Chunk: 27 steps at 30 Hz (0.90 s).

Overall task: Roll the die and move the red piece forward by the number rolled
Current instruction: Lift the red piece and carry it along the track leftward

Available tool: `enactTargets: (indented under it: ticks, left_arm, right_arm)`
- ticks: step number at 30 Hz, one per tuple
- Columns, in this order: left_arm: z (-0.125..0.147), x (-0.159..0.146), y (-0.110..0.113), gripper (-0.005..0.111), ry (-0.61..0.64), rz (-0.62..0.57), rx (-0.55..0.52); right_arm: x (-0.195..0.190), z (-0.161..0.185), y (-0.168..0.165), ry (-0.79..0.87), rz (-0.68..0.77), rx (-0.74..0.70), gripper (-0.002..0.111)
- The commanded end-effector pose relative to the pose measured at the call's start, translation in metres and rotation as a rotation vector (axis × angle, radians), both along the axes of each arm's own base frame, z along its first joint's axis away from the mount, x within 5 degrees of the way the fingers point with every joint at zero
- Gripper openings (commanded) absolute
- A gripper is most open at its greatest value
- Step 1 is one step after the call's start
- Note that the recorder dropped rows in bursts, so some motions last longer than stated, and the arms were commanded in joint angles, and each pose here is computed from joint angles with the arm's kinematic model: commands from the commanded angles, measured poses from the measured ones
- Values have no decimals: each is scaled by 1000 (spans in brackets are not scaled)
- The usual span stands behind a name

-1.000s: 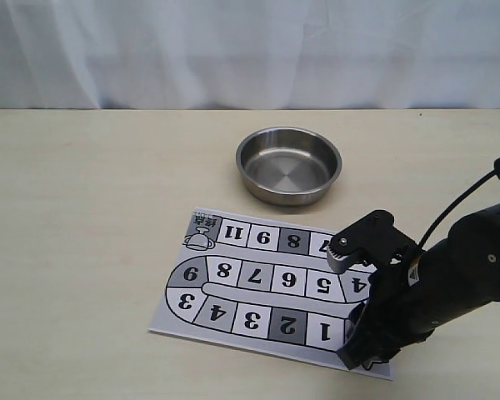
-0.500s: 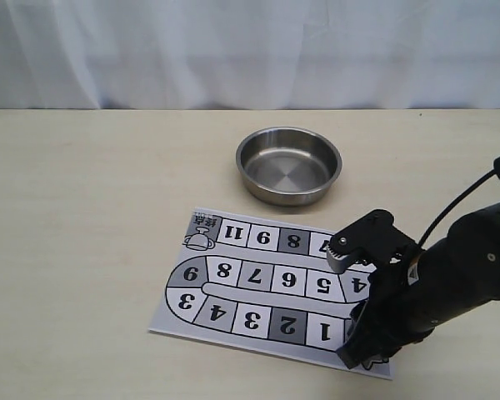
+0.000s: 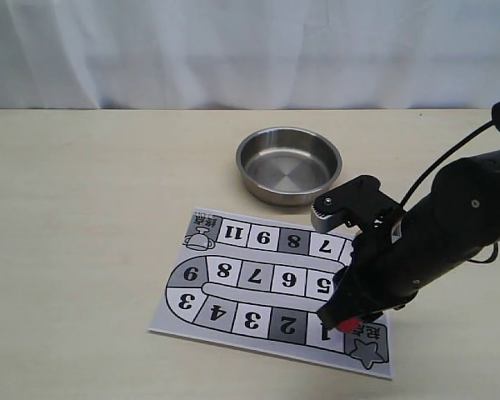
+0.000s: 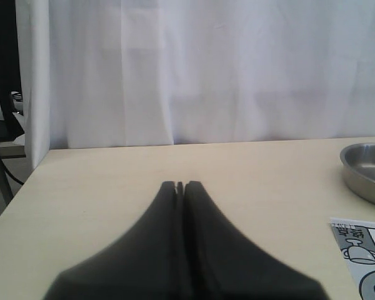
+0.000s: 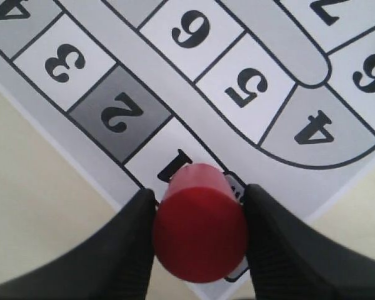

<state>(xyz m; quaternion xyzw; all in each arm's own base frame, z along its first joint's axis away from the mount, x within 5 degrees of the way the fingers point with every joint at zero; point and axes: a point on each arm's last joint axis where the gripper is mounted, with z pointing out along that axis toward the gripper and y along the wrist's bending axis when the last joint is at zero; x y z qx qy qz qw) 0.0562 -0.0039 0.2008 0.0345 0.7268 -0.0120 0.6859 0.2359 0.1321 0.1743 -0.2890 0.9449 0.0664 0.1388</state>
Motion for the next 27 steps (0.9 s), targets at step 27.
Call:
enactTargets:
  ticks: [27]
  left_arm:
    - [-1, 0, 0, 0, -2, -1, -12]
  right_arm:
    - [8, -15, 32, -58, 112, -29, 4]
